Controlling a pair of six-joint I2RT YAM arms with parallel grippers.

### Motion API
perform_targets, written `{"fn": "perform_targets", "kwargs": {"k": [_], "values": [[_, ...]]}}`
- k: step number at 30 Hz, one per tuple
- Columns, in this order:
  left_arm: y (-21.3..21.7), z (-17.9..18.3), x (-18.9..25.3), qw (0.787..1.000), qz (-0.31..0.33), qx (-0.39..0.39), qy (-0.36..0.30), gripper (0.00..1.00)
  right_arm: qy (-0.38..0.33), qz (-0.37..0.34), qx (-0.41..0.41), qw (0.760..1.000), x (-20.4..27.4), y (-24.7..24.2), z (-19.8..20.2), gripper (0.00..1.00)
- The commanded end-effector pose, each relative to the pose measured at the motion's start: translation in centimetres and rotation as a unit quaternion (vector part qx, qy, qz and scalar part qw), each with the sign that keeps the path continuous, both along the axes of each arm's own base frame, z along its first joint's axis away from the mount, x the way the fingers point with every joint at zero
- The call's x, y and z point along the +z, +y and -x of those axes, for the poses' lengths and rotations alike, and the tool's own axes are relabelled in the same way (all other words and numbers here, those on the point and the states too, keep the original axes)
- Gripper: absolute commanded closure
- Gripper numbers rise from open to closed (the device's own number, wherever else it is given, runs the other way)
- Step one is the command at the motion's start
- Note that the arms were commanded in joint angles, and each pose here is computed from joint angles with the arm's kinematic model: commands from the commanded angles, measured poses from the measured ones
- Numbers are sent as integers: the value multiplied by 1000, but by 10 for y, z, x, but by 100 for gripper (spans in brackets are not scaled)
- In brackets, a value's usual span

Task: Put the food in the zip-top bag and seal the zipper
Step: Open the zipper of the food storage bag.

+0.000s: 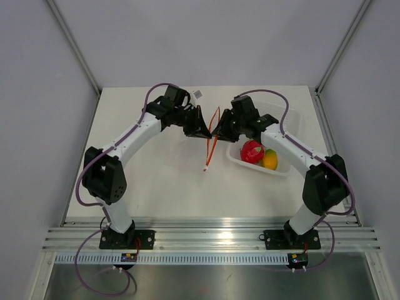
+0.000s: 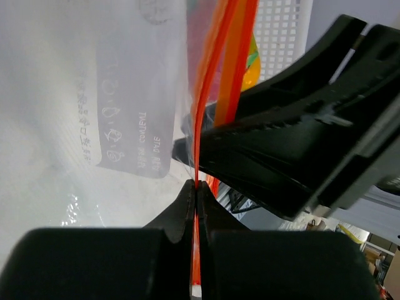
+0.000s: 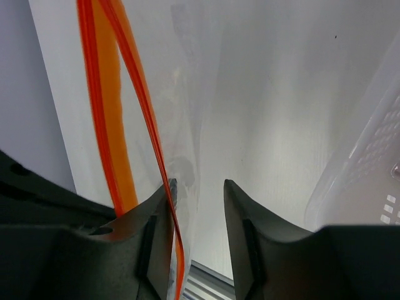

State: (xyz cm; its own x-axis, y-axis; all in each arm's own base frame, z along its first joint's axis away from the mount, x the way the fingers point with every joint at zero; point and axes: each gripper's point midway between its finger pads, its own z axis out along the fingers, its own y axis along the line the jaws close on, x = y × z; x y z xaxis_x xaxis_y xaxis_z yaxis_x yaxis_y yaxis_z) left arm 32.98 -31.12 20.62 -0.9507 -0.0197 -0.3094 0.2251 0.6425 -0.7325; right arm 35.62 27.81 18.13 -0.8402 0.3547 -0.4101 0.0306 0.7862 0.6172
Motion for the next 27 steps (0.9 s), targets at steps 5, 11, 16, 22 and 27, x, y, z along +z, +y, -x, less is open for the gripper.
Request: {"fn": "perform_targets", "kwargs": {"k": [5, 11, 16, 22, 27], "values": [[-5, 1, 57, 997, 50, -25, -56, 100, -14, -12, 13, 1000, 9, 18, -15, 72], [36, -16, 60, 998, 1, 15, -64, 100, -4, 64, -20, 998, 1, -11, -15, 100], [85, -31, 60, 993, -73, 32, -82, 100, 9, 85, -20, 996, -12, -18, -10, 100], [76, -18, 60, 997, -57, 25, -52, 100, 22, 103, -11, 994, -21, -15, -17, 100], [59, -20, 72, 994, -51, 21, -95, 100, 14, 115, -8, 993, -15, -18, -19, 95]]}}
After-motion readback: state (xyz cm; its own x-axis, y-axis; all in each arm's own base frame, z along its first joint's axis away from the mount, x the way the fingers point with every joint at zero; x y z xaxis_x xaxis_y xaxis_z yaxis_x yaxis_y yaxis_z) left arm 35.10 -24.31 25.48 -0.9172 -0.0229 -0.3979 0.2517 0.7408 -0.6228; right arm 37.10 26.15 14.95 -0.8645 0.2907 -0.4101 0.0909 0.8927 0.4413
